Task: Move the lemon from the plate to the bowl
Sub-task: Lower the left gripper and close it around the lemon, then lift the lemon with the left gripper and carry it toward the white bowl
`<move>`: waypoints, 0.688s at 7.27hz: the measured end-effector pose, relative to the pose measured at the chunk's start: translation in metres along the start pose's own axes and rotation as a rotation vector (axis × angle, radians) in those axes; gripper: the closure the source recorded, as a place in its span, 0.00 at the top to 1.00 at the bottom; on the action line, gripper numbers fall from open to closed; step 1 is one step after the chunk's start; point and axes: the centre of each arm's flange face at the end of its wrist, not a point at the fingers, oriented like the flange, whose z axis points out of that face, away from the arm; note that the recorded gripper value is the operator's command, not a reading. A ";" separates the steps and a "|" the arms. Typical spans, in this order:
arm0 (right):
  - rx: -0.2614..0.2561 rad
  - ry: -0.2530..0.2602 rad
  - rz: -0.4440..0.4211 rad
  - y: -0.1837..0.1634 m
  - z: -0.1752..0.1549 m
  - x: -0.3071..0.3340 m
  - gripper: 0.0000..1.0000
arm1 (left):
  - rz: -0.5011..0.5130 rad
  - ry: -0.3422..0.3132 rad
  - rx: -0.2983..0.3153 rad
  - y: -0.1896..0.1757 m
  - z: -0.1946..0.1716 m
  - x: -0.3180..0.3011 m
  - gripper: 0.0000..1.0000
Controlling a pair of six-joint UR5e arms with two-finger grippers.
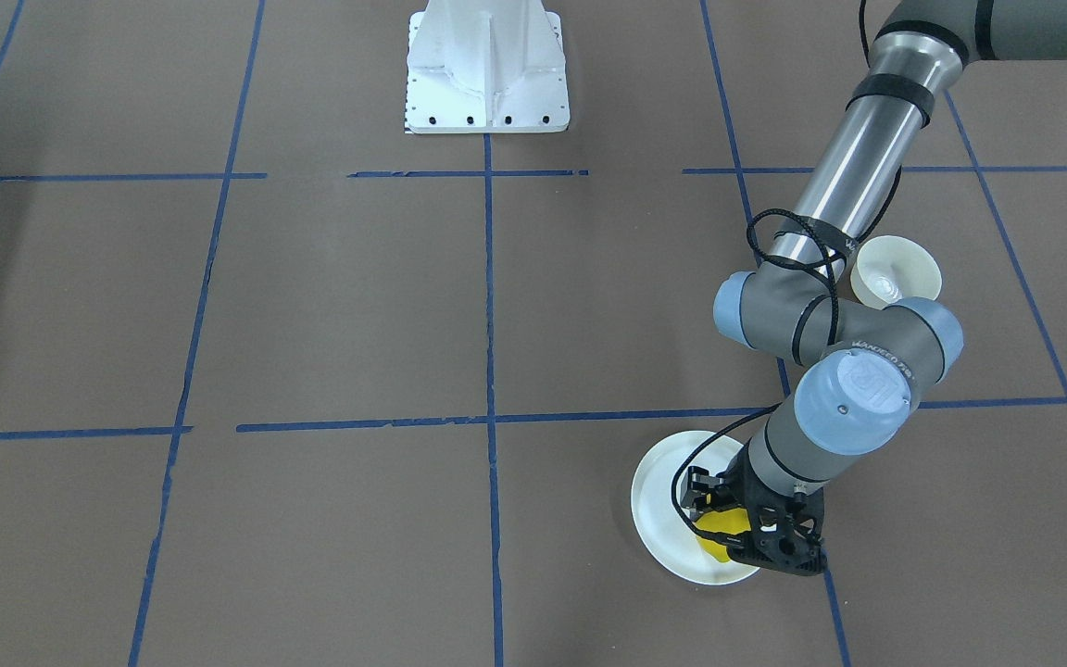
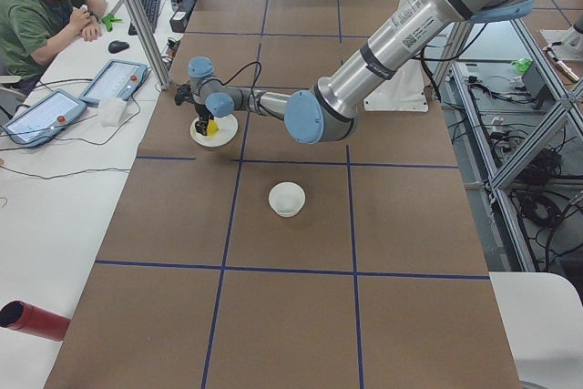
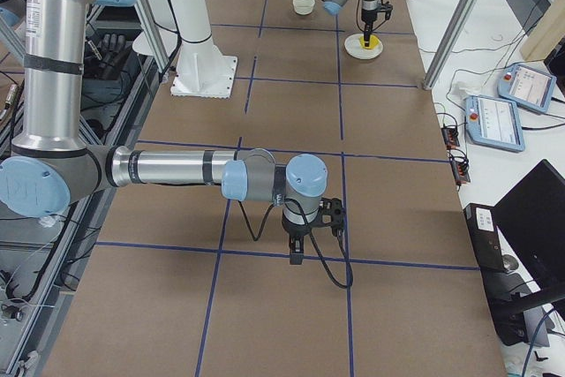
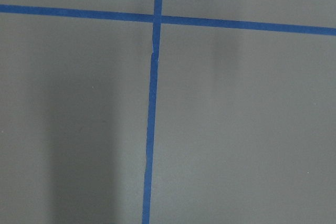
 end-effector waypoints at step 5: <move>0.000 0.000 0.000 0.000 0.000 0.000 1.00 | -0.154 -0.038 -0.069 -0.026 -0.084 -0.030 0.10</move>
